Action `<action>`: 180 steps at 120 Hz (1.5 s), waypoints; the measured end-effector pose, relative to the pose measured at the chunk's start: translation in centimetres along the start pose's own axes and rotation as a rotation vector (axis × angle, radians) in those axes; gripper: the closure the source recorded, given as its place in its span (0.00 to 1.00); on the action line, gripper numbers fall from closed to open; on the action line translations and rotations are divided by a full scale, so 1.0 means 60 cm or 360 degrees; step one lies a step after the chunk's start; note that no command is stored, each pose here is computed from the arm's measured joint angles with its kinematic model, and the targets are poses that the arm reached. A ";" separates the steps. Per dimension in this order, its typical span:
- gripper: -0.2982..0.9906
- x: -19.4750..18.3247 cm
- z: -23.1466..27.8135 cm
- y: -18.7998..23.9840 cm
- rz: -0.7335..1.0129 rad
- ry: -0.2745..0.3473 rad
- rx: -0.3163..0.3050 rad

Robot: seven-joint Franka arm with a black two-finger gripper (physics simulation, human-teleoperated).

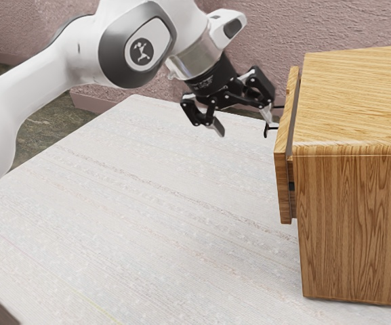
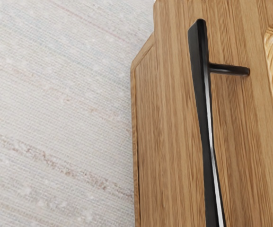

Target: Pull the drawer handle with one arm to open the drawer

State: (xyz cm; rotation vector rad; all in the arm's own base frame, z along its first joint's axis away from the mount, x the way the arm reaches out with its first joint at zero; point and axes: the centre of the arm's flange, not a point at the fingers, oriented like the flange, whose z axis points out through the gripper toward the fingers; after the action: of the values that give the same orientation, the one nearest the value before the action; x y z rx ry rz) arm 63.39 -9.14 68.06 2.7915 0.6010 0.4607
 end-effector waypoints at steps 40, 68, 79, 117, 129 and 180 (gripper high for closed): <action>0.23 0.014 0.018 -0.017 -0.0031 0.0022 0.0013; 0.23 0.019 0.032 -0.024 -0.0026 0.0076 0.0030; 0.23 0.016 0.036 -0.030 -0.0027 0.0085 0.0043; 0.23 0.011 0.008 -0.083 -0.0073 0.0144 0.0107; 0.23 0.005 0.000 -0.096 -0.0080 0.0160 0.0125; 0.23 0.003 -0.047 -0.152 -0.0153 0.0238 0.0149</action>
State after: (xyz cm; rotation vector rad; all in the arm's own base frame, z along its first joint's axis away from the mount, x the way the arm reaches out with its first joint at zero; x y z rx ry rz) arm 59.26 -0.51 67.94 2.8172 0.8050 0.6409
